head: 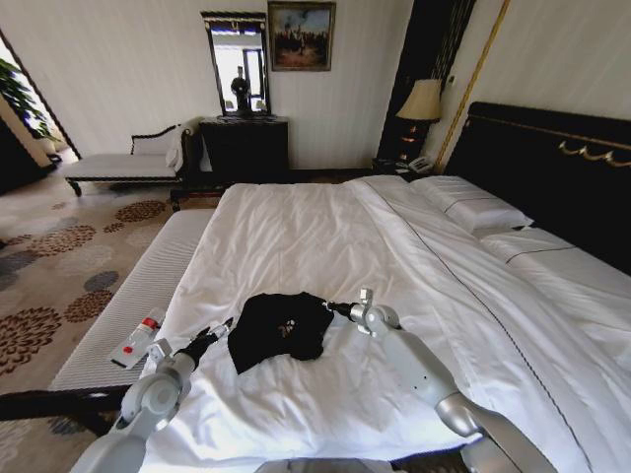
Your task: Fold the clothes on the bed.
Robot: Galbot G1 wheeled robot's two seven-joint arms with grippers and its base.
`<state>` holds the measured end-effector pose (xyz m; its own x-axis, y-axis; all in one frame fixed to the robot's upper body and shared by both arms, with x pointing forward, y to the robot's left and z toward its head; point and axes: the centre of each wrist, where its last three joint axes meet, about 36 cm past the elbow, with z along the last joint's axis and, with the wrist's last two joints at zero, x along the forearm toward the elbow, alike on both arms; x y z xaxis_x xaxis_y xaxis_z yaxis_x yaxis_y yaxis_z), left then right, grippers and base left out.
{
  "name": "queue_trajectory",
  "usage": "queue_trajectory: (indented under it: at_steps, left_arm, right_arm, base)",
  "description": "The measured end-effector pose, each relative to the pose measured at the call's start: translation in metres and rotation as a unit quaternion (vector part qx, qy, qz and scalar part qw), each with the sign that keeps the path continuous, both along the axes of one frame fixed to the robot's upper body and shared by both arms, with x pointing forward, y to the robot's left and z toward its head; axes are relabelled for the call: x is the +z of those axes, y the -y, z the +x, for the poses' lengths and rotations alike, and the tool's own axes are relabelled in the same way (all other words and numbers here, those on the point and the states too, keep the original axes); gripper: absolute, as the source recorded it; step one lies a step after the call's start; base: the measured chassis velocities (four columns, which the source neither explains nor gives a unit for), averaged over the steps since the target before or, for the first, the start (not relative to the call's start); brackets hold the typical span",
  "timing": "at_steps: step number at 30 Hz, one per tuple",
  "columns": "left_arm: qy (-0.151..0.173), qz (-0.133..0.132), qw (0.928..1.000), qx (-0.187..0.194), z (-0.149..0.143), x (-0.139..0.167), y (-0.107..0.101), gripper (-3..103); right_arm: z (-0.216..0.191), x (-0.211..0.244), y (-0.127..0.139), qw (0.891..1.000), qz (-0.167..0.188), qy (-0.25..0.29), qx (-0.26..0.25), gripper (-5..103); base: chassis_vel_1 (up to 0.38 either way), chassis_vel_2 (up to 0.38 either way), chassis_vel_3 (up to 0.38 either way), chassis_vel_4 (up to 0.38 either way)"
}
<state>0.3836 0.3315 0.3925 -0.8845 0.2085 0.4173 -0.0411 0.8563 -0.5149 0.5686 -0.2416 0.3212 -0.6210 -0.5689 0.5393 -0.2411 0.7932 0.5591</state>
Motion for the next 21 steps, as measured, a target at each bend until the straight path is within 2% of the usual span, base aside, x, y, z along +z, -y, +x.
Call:
queue_trajectory:
  at_steps: [2,3,5,8,12,16,18,21]
  left_arm:
    - [-0.004,-0.009,0.9999,0.000,0.026,-0.007,0.000,100]
    - [-0.004,-0.009,0.9999,0.000,0.026,-0.007,0.000,100]
    - [-0.013,-0.016,0.9998,0.000,0.047,-0.015,0.000,100]
    - [-0.024,-0.015,0.9995,-0.011,0.074,-0.028,0.006,100]
    - [-0.033,0.001,0.9988,-0.036,0.088,-0.040,0.020,100]
    - [-0.037,0.020,0.9971,-0.063,0.087,-0.051,0.036,100]
    - [-0.037,0.033,0.9966,-0.066,0.088,-0.057,0.039,100]
    - [-0.036,0.036,0.9969,-0.060,0.092,-0.060,0.037,100]
  right_arm:
    - [0.000,-0.003,-0.004,1.000,-0.003,-0.004,0.001,1]
    - [0.000,-0.003,-0.004,1.000,-0.003,-0.004,0.001,1]
    - [0.000,-0.005,-0.007,1.000,-0.002,-0.005,0.002,1]
    - [0.001,-0.005,-0.009,1.000,-0.003,-0.006,-0.003,1]
    - [0.001,-0.005,-0.003,1.000,-0.004,-0.006,-0.012,1]
    - [0.003,-0.005,0.000,1.000,-0.002,-0.005,-0.018,1]
    - [0.004,-0.005,0.001,1.000,-0.002,-0.004,-0.021,1]
    - [0.004,-0.005,0.001,1.000,-0.002,-0.003,-0.023,1]
  base:
    - [0.000,0.000,0.000,0.000]
    - [0.000,0.000,0.000,0.000]
    - [0.000,0.000,0.000,0.000]
    - [0.000,0.000,0.000,0.000]
    - [0.000,0.000,0.000,0.000]
    - [0.000,0.000,0.000,0.000]
    - [0.000,0.000,0.000,0.000]
    - [0.000,0.000,0.000,0.000]
